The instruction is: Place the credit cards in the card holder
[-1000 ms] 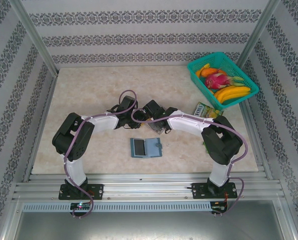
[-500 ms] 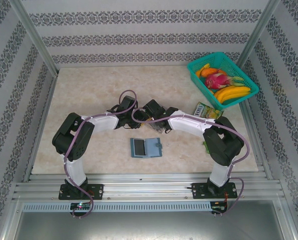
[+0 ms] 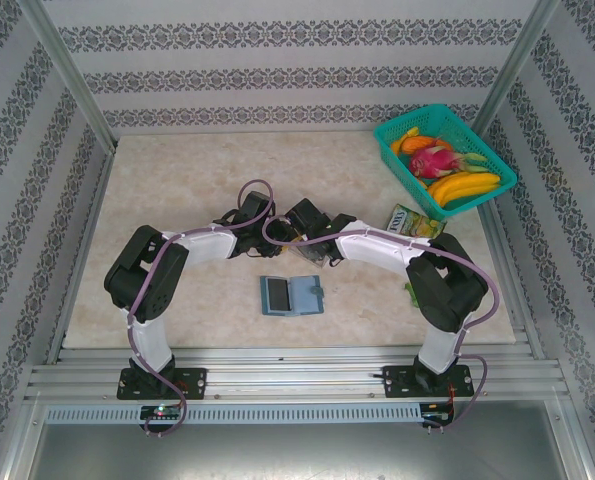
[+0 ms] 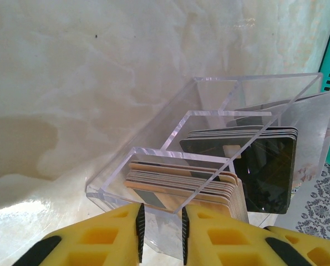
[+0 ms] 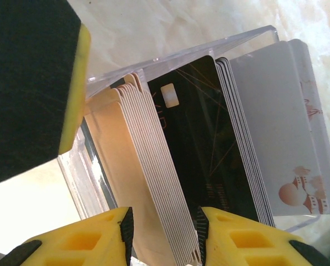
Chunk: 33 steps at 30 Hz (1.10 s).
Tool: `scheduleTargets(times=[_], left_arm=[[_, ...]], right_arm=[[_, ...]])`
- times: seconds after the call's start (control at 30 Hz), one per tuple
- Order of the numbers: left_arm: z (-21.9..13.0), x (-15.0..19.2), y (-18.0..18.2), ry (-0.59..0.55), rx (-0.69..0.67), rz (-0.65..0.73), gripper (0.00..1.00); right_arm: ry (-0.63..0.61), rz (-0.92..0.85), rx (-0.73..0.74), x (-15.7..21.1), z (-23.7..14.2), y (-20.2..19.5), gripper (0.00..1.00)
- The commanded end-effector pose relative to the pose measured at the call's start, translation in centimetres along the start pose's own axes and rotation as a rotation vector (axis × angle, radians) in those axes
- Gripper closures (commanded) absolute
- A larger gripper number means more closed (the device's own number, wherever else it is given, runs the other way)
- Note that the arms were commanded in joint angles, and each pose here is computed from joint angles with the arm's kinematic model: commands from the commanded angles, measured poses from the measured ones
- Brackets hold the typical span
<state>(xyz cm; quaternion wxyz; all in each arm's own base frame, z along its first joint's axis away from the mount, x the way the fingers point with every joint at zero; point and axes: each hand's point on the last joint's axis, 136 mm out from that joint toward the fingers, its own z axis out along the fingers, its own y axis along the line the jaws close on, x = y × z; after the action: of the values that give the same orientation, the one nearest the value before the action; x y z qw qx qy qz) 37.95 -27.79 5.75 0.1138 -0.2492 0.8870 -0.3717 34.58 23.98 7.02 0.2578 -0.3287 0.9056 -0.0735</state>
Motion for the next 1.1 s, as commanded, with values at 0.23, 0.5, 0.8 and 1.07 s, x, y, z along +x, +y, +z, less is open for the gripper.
scheduleTargets(times=[0.23, 0.5, 0.8, 1.07], left_arm=[[0.6, 0.2, 3.1, 0.013, -0.081, -0.034, 0.75], [0.6, 0.2, 3.2, 0.011, -0.083, -0.035, 0.75], [0.6, 0.2, 3.1, 0.012, -0.085, -0.032, 0.75], [0.6, 0.2, 3.2, 0.013, -0.086, -0.031, 0.75]], right_arm=[[0.027, -0.014, 0.018, -0.3, 1.5, -0.2, 0.62], [0.014, -0.014, 0.076, -0.4, 1.2, -1.2, 0.67], [-0.027, -0.009, 0.105, -1.4, 0.0, -2.1, 0.69], [-0.030, -0.018, 0.107, -1.5, -0.3, -2.1, 0.78]])
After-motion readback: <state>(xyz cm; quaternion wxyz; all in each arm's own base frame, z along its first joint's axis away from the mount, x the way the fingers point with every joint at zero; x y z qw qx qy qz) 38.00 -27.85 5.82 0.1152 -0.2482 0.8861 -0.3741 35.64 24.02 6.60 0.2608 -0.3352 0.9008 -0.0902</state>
